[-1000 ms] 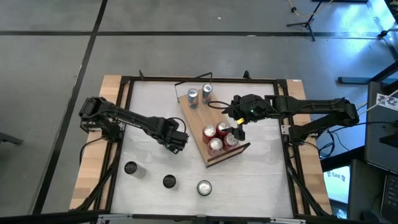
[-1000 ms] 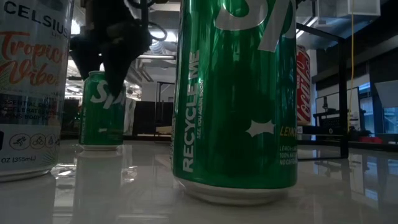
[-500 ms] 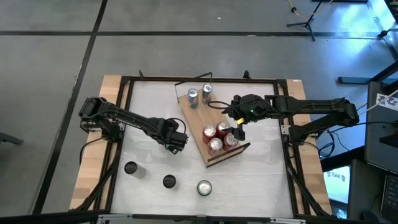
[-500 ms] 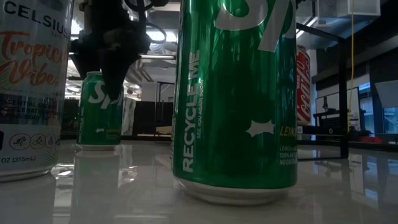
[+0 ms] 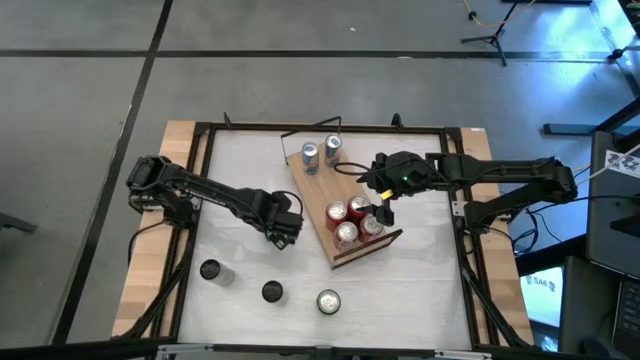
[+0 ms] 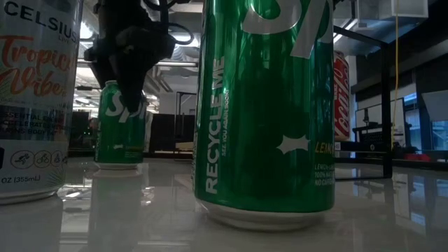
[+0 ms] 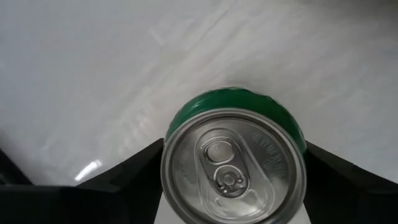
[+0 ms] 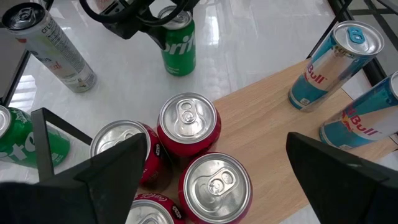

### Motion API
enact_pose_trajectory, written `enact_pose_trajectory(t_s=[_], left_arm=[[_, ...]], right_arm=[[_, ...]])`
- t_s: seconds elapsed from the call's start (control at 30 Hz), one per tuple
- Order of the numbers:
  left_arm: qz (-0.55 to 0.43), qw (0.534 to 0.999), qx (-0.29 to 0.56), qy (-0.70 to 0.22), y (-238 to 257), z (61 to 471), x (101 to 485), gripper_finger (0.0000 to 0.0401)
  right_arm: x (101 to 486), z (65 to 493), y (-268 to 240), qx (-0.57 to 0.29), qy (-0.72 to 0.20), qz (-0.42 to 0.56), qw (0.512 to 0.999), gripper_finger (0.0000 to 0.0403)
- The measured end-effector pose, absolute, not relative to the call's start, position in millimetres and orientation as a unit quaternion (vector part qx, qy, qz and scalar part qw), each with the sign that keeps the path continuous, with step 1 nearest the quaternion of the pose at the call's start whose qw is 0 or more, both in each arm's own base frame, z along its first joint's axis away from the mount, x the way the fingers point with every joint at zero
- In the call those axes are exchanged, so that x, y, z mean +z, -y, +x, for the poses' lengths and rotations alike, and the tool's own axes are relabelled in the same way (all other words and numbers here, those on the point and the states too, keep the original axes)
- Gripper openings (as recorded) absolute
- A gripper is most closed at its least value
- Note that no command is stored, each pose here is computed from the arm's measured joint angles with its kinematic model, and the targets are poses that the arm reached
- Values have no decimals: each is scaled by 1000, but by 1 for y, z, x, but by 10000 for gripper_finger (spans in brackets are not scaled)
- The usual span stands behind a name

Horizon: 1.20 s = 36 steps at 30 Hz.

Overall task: Place canned beverage on shelf
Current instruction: Put the left green soda can on the shelf

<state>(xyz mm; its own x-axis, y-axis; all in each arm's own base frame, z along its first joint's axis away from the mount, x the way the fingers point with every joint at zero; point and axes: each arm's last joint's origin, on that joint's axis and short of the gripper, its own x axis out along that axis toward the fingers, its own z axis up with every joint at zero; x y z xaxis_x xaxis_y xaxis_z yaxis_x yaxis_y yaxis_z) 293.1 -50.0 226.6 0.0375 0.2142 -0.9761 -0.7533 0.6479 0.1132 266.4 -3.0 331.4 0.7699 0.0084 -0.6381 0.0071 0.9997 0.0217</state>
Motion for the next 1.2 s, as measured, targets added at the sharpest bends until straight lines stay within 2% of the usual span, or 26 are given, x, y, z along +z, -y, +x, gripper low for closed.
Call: enact_pose_trajectory(t_s=[0.4,0.63,0.87,1.2], left_arm=[[-70,732,199,-647,44,299,227,281],[15,758,107,-644,35,308,228,281],[50,782,65,-618,24,318,228,288],[81,779,45,-620,22,318,228,316]], right_arm=[[331,266,3,0,-339,12,941,379],[331,266,3,0,-339,11,941,379],[331,266,3,0,-339,12,941,379],[331,266,3,0,-339,11,941,379]])
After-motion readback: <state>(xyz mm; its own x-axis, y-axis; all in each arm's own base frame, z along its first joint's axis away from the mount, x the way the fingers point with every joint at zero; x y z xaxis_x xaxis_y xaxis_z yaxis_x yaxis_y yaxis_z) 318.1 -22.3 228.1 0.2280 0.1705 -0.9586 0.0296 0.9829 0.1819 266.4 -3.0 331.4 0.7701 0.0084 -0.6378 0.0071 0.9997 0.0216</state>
